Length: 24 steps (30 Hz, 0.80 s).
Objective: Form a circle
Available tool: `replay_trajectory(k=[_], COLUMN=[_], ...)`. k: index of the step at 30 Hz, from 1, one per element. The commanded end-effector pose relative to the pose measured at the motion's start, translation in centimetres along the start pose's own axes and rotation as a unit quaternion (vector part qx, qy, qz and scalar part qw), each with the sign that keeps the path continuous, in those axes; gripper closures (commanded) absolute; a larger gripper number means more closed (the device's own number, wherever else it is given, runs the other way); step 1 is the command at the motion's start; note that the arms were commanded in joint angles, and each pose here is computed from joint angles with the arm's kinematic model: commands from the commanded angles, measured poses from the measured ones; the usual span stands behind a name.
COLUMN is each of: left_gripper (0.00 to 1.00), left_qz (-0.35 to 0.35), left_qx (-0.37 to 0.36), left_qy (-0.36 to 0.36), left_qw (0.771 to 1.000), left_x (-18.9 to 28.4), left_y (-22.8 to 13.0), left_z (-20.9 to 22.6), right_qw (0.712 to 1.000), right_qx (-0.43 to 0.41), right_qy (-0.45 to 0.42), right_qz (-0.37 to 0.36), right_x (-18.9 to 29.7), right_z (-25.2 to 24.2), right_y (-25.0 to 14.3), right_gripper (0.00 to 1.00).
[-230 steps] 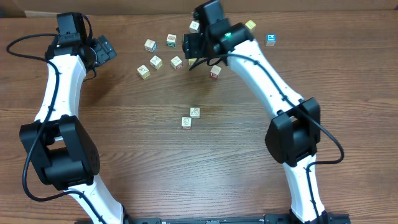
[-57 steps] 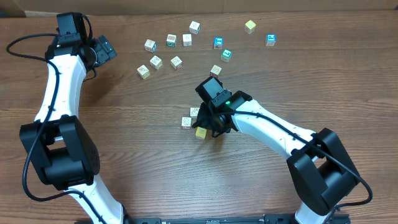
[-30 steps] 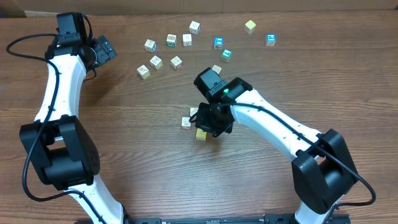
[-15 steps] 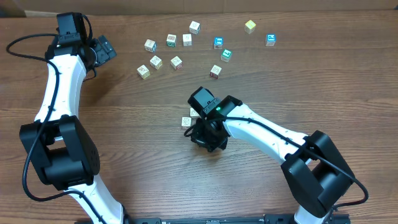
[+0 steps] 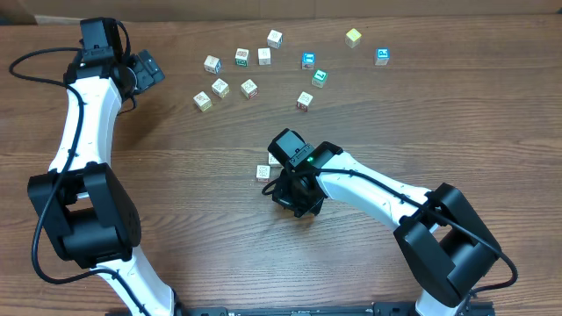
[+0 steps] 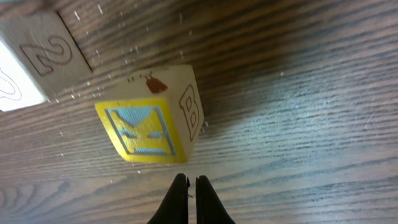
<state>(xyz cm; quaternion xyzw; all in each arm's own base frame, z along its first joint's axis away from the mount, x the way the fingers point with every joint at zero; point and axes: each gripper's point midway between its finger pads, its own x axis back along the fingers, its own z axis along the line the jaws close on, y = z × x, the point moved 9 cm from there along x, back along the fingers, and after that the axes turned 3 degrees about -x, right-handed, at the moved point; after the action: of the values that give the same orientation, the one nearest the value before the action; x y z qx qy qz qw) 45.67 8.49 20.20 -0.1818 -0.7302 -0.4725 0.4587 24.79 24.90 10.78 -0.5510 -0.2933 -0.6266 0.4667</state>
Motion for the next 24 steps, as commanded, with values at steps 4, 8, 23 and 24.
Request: replay_trajectory(k=[4,8,23,24], left_gripper=[0.01,0.0,0.01,0.0], left_qz=[-0.01,-0.01,-0.01,-0.01], left_qx=[-0.001,-0.001,-0.001,-0.001], left_qy=[-0.007,-0.007,-0.007,-0.007], left_qw=[1.0,1.0,1.0,1.0], left_x=[0.73,0.73,0.73,0.73], left_y=[0.4,0.4,0.4,0.4], left_z=[-0.45,-0.45,-0.45,-0.45], right_qw=[0.999,0.999,0.998,0.998], right_qx=[-0.023,-0.024,-0.026,-0.026], right_qy=[-0.002,-0.001,0.016,0.016], right_qz=[-0.03,-0.034,-0.06,-0.06], right_x=[0.07,-0.07,-0.01,-0.01], right_z=[-0.11,-0.03,0.58,0.57], right_y=[0.7,0.83,1.41,1.4], right_gripper=[0.96,0.96,0.96,0.96])
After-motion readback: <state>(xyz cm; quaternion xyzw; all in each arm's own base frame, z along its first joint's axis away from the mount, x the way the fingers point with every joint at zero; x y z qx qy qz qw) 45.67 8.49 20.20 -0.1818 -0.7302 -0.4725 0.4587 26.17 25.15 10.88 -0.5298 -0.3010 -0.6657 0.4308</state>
